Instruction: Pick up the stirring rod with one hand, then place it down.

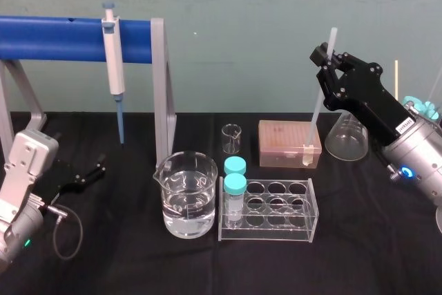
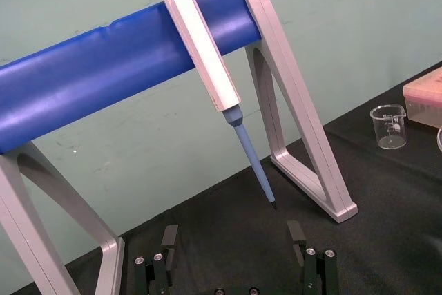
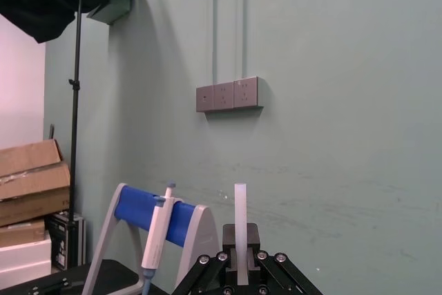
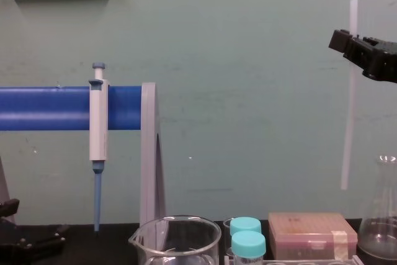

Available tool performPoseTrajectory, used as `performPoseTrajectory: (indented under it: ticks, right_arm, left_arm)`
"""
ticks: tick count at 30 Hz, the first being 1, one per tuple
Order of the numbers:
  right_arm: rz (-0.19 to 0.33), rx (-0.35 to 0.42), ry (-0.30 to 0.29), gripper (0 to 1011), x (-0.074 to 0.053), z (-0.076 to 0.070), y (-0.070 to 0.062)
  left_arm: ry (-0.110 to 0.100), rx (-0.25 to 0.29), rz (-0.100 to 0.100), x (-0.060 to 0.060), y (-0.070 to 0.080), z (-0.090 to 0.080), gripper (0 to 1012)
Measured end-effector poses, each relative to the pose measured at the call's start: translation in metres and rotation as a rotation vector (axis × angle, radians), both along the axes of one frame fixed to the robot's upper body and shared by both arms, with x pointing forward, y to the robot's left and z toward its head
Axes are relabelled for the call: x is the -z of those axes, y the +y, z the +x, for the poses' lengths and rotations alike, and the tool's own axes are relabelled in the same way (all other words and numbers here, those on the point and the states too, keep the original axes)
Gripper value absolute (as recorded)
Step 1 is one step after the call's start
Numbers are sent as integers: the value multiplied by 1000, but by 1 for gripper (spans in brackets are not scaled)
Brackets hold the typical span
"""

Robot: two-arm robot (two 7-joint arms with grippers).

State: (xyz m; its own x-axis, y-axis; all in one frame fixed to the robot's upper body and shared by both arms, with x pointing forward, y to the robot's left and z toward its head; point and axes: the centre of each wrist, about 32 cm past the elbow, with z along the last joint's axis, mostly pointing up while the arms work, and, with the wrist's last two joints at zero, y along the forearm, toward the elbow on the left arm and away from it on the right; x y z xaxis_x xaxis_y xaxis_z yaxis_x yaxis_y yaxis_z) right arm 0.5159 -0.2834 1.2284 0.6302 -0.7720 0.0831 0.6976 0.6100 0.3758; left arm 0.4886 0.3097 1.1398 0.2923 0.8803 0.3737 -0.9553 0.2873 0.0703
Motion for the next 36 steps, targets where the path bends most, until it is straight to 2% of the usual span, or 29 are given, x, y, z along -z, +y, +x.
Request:
performPoseTrajectory:
  ticks: [17, 36]
  right_arm:
    - [2, -9, -4, 71, -1, -4, 0]
    - [-4, -29, -5, 71, -1, -1, 1]
  left_arm:
    - [0, 0, 0, 0, 0, 0, 1000]
    - [0, 0, 0, 0, 0, 0, 1000]
